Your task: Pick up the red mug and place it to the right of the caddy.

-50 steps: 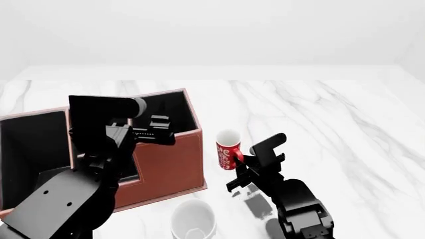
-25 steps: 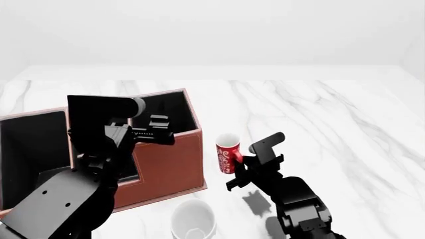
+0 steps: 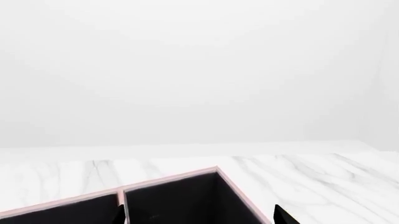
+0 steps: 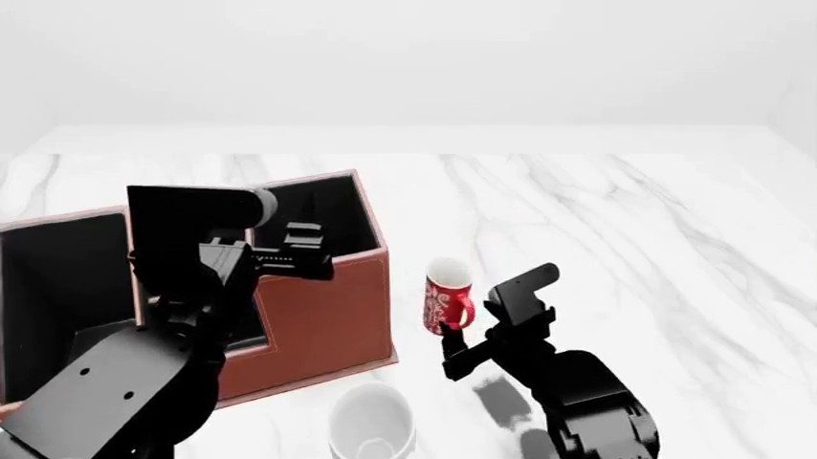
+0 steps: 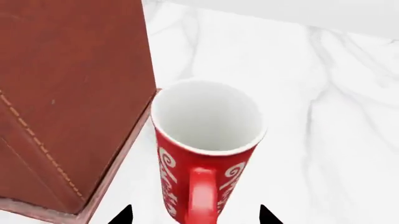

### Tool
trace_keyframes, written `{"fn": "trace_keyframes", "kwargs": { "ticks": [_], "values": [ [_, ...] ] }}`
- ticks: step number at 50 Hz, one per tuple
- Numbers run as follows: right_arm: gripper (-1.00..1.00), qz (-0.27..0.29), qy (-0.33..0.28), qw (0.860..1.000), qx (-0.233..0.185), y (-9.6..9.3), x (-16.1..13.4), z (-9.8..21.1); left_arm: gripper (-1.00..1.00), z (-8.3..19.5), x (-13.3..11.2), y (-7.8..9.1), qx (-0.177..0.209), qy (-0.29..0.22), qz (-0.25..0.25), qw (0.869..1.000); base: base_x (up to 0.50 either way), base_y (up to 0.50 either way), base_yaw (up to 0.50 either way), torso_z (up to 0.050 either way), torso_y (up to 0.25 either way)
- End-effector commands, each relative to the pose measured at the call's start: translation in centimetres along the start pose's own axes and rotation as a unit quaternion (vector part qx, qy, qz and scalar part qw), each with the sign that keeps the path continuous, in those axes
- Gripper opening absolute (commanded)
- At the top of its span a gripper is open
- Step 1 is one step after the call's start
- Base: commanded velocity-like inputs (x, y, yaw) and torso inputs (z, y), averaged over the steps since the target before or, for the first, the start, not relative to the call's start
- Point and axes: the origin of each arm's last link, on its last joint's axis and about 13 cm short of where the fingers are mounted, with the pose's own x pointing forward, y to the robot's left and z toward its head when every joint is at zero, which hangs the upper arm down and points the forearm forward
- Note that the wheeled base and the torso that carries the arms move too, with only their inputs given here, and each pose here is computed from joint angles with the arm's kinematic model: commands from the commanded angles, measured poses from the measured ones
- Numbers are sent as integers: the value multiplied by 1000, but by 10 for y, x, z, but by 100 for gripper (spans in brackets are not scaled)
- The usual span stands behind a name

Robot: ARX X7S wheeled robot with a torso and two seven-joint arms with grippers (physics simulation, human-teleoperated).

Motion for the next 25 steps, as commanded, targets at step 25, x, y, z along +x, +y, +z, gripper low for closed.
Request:
{"fn": "trace_keyframes", "kwargs": {
  "ticks": [25],
  "values": [
    [100,-65,-199,977,29,18,-159,30,100,1,-2,1,-4,-3,3,1000,0,0,0,0,0]
  ]
}}
